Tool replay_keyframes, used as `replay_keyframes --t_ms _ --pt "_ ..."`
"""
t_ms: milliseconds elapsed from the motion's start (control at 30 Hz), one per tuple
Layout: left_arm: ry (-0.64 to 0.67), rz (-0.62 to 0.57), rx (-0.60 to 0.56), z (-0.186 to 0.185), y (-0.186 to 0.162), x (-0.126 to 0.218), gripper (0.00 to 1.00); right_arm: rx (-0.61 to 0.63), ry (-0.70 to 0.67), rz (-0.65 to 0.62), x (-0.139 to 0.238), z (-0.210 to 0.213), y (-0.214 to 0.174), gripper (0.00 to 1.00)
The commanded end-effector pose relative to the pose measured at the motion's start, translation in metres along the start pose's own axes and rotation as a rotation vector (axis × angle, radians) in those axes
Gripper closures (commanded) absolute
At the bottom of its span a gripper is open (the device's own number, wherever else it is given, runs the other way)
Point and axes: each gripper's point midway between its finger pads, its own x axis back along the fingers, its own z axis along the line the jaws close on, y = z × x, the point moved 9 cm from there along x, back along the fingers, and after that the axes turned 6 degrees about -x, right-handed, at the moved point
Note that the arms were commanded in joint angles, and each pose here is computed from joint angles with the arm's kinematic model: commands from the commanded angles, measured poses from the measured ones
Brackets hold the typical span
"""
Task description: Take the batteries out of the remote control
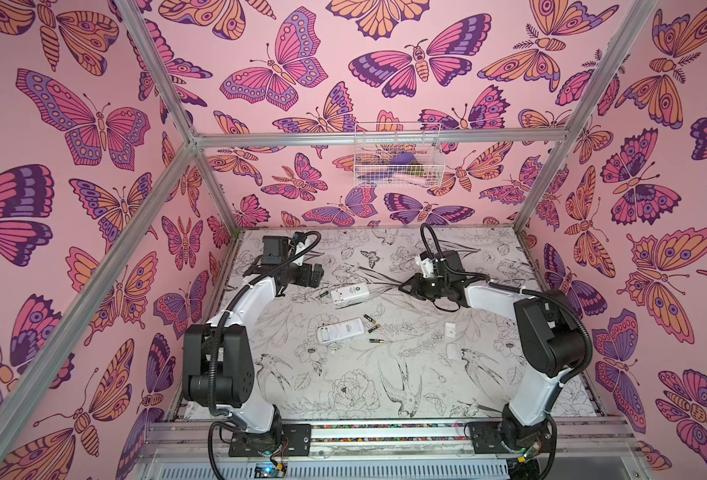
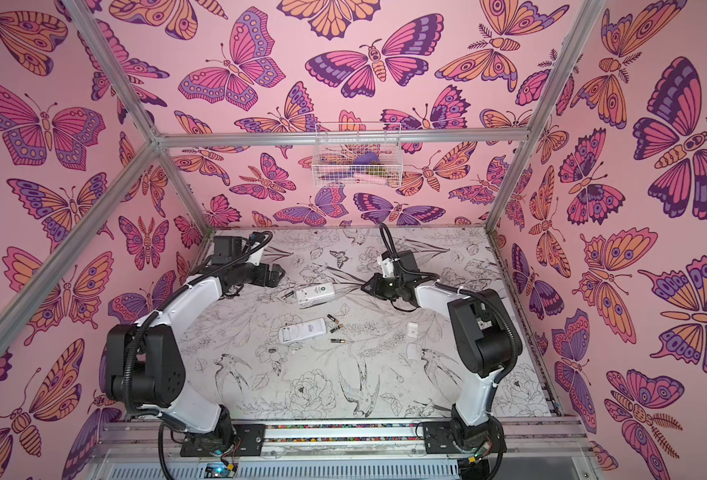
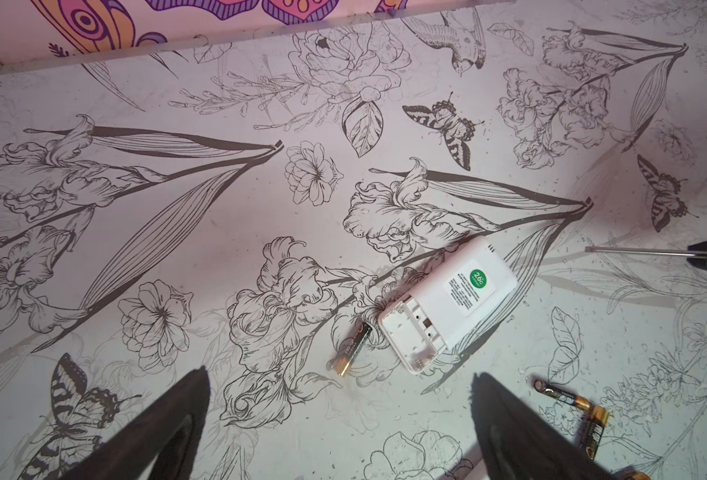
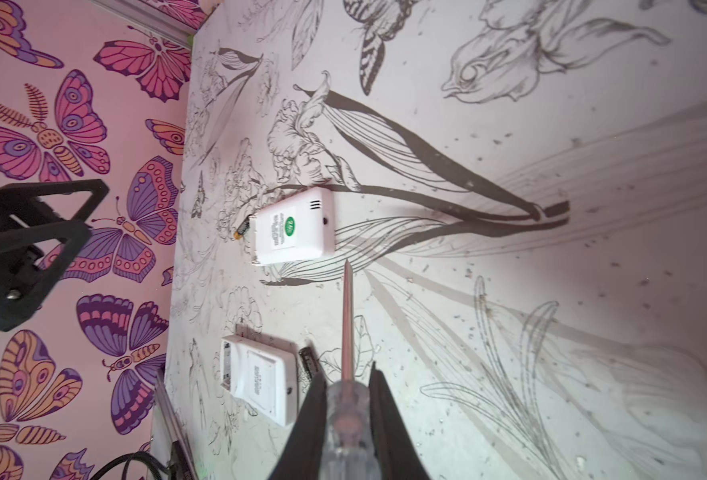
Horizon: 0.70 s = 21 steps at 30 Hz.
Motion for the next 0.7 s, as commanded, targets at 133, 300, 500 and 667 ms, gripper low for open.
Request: replay_keyframes --t_ms 133,300,500,667 --pt "-0.007 -0.044 0.031 0.002 0.000 0.007 0.01 0.009 -0.019 -0.155 0.001 -0.007 0.004 0.96" --pt "-0.014 -0.050 0.039 0.001 0.000 0.009 0.01 0.036 -0.034 -0.158 -0.006 -0.015 -0.009 0.91" --pt "0.000 -0.044 0.041 0.005 0.002 0.008 0.00 0.068 -0.039 -0.138 -0.010 -0.024 -0.025 0.82" --pt "0.011 -0.044 0.037 0.007 0.001 0.010 0.00 0.112 -0.085 -0.102 -0.014 -0.032 -0.034 0.78"
